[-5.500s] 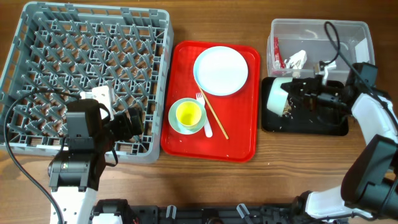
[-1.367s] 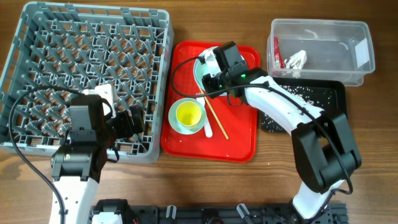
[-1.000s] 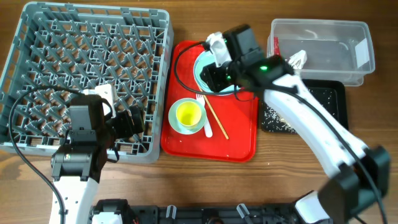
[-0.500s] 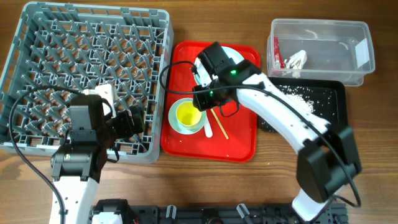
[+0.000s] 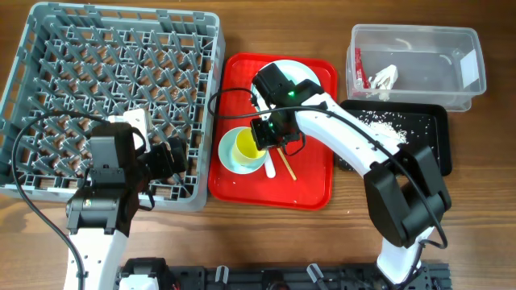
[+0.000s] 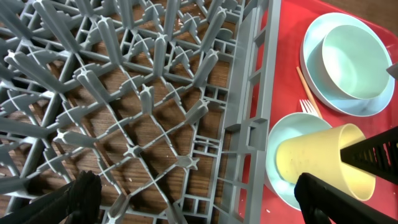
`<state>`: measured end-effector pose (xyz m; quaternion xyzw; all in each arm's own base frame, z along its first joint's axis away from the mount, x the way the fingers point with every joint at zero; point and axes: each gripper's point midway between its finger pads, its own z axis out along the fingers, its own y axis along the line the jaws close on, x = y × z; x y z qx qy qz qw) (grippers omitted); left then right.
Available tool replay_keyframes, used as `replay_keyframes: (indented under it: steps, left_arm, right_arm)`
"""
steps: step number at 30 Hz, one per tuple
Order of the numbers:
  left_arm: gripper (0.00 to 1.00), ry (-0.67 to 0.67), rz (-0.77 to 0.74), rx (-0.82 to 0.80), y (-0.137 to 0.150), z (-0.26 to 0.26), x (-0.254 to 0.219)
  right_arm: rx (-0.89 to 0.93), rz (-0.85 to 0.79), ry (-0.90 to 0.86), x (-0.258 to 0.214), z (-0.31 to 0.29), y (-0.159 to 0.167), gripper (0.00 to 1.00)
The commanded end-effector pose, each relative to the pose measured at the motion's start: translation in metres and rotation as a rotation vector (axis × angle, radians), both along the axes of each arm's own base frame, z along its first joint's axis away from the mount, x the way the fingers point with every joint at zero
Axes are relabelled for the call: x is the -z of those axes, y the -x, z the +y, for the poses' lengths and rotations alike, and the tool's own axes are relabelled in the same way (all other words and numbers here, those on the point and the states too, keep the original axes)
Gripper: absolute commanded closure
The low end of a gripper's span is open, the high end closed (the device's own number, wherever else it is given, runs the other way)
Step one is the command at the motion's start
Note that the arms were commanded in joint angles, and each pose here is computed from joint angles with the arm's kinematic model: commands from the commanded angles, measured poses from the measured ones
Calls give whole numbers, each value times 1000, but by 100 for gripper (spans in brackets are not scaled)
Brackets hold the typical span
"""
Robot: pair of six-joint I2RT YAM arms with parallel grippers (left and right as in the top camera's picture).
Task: Sort waste into correct bins and load items into the dishwasher rack
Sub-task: 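Grasp the yellow cup from the green bowl with the right gripper, then hand the yellow cup from the right gripper to the left gripper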
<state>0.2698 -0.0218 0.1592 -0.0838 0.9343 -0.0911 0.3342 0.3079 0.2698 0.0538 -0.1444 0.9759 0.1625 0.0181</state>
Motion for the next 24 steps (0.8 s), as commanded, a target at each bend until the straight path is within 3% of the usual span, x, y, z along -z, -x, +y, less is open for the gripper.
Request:
replay_keyframes:
  steps: [1,5,10,14,24]
  left_arm:
    - [0,19,-18,-1,-3,-2,-8]
    - [0,73,-31,46,-5,-14,-11]
    - [0,226,-123,198,-13,-49,-35]
    - [0,338,-224,339,-17,-75,-63]
    - [0,566,-402,569,-23,-115,-121]
  right_arm:
    - [6,-10,-2,-6,0,-4,96]
    - [49,-100,-72,-58,-6,-28,95]
    - [53,-189,-319,-139,-16,-46,96]
    - [90,-194,-455,-169,-33,-54,96]
    - [-83,-56,-917,-234,-15,-28,96]
